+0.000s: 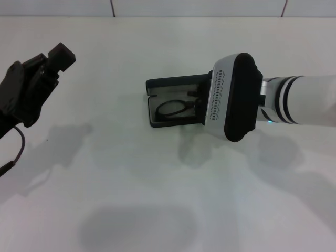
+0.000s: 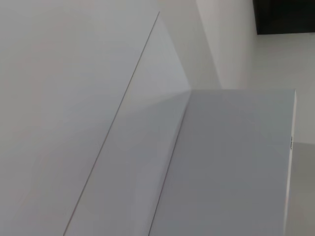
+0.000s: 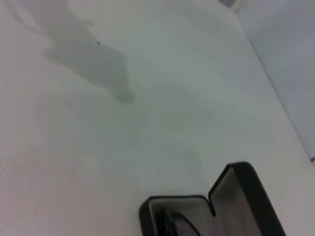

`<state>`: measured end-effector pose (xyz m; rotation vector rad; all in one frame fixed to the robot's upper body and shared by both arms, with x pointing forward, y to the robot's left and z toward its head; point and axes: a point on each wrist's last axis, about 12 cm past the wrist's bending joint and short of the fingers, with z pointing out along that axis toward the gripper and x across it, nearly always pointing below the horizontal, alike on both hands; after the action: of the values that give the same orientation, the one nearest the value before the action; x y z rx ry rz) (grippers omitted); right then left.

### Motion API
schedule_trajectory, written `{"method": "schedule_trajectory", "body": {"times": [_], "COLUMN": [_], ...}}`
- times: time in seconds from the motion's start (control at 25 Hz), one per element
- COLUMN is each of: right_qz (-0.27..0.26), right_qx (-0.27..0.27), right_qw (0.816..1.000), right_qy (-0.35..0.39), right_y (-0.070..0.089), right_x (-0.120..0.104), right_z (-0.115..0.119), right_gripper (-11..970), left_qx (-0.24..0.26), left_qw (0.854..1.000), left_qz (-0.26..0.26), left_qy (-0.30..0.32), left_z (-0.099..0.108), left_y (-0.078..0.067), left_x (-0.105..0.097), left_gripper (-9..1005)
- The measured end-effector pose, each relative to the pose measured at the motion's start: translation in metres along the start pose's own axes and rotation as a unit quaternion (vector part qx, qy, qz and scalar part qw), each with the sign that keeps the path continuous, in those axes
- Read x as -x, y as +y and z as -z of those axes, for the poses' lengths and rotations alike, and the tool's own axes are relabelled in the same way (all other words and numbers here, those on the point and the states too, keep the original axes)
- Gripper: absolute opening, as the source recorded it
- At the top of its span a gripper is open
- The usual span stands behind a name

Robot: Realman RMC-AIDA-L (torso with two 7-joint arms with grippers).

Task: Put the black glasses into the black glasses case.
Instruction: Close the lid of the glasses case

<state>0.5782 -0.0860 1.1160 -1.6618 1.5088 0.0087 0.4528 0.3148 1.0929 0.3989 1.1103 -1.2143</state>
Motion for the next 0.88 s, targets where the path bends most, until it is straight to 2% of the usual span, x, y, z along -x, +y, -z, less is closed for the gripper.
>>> {"method": "schedule_trajectory", "body": {"times": [0.2,0.32,0.4,0.52,0.64,0.76,0.88], "right_qz": [-0.024,-0.078,-0.127,-0.206,-0.278,-0.316,-0.343], "right_qx": [-0.004,-0.011,-0.016,-0.013,0.006,0.036,0.033], "right_qw": [1.0,0.996,0.989,0.973,0.947,0.92,0.893], "right_qy": [-0.017,-0.046,-0.071,-0.107,-0.16,-0.23,-0.289], "right_y": [0.006,0.01,0.008,0.005,0.003,0.005,0.011], "right_x": [0.002,0.004,0.005,0.001,-0.006,-0.015,-0.039], "right_z": [0.008,0.016,0.025,0.044,0.067,0.091,0.118], "right_gripper": [152,156,158,162,166,169,173], "left_qx": [-0.006,-0.013,-0.043,-0.069,-0.081,-0.075,-0.055], "left_qw": [1.0,1.0,0.999,0.996,0.993,0.985,0.976], "left_qz": [-0.005,-0.011,-0.031,-0.048,-0.052,-0.048,-0.05], "left_qy": [-0.001,0.0,0.007,0.021,0.069,0.145,0.206], "left_z": [-0.002,-0.006,-0.019,-0.034,-0.053,-0.073,-0.1], "left_y": [0.002,0.005,0.016,0.029,0.046,0.063,0.08], "left_x": [0.002,0.007,0.023,0.039,0.056,0.063,0.061], "left_gripper": [25,31,34,40,46,52,57]}}
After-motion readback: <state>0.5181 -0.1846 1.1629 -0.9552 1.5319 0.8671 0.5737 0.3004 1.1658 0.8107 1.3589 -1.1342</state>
